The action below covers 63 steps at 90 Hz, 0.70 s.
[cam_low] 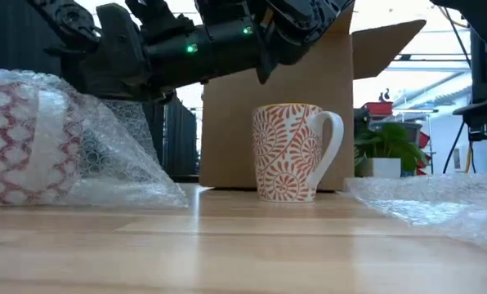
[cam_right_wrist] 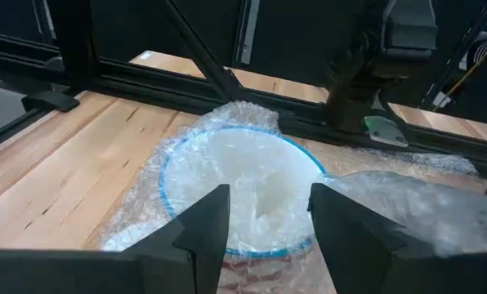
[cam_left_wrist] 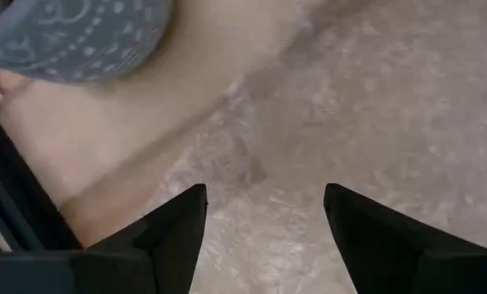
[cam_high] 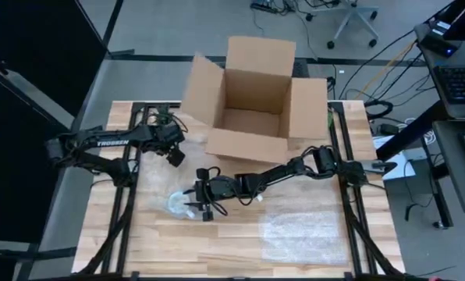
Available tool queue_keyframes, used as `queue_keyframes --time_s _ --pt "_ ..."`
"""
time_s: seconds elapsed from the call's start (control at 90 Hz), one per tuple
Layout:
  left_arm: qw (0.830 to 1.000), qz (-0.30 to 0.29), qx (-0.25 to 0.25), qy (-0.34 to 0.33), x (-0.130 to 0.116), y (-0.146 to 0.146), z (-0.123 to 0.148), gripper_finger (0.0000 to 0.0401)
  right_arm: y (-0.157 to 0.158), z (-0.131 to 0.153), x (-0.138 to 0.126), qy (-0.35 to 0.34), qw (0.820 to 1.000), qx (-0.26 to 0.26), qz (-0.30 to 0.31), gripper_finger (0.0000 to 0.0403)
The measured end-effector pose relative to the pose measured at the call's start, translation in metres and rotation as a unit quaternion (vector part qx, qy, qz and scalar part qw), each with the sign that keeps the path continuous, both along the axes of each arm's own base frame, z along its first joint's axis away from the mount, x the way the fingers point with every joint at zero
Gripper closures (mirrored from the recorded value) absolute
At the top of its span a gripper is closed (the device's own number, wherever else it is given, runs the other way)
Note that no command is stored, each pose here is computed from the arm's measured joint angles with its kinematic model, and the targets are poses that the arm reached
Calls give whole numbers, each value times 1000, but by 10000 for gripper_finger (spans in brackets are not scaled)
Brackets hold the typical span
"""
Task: Wrap mug
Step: Wrap the red mug with the bubble wrap
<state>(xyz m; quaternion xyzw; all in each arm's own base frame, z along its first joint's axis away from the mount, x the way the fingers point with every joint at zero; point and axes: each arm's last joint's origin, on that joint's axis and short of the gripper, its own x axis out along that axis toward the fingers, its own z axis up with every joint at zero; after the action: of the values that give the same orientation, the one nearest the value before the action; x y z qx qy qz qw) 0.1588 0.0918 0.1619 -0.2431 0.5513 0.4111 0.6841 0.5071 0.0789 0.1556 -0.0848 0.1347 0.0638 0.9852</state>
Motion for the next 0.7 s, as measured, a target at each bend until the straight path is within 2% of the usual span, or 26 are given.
queue_keyframes --time_s 0.211,0.311,0.444,0.7 --pt "1000 15 -4 -9 -7 2 -13 166 0 0 0 0 1000 0 0 245" --pt "1000 16 -8 -7 -10 1 -18 184 0 0 0 0 1000 0 0 245" --pt "1000 13 -16 -12 -12 -1 -25 234 0 0 0 0 1000 0 0 245" --pt "1000 8 -21 -20 -12 -2 -27 356 0 0 0 -1 1000 0 0 245"
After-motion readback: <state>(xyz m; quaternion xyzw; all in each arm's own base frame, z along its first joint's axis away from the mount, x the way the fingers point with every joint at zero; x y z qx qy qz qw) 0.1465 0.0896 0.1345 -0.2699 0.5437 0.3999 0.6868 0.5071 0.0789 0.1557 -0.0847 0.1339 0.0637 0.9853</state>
